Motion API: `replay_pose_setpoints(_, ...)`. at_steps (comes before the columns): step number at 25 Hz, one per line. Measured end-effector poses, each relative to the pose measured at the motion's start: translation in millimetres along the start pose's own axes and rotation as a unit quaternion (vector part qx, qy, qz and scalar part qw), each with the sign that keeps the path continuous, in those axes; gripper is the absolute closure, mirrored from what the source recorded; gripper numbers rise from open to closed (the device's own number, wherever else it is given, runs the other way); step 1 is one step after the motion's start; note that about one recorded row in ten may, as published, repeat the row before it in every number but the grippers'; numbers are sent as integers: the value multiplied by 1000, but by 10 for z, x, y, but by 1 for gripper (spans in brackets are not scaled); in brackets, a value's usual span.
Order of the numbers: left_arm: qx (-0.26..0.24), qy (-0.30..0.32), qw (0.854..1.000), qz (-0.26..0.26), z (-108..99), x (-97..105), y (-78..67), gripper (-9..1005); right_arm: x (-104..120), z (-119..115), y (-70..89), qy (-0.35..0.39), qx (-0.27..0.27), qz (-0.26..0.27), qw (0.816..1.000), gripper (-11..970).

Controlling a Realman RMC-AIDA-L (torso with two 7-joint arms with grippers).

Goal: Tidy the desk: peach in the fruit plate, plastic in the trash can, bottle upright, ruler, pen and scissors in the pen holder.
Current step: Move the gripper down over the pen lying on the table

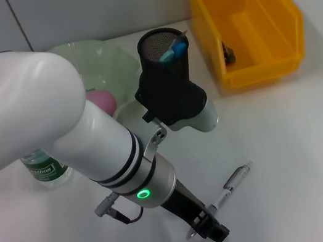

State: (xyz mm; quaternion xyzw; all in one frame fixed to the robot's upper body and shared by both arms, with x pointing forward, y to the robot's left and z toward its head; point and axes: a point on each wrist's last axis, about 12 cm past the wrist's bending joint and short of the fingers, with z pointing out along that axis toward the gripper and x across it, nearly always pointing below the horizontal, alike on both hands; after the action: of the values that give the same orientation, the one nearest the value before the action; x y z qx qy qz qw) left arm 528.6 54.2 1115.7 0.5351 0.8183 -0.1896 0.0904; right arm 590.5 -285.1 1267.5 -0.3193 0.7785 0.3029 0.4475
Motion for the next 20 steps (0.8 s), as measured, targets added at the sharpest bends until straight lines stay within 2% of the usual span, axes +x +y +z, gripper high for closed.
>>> replay_pose_setpoints(3, -2, 0, 1000, -1, 16, 12, 7, 357, 4, -4, -2, 0, 1, 0, 1000, 164)
replay_pose_setpoints(11, -3, -1, 1000, 3, 31, 11, -7, 378, 5, -5, -2, 1, 0, 0, 1000, 165)
replay_pose_setpoints(16, -6, -2, 1000, 5, 49, 15, -6, 466, 12, -8, -3, 1, 0, 1, 1000, 165)
replay_pose_setpoints(20, -6, -1, 1000, 5, 55, 18, -6, 488, 13, -8, -3, 1, 0, 1, 1000, 165)
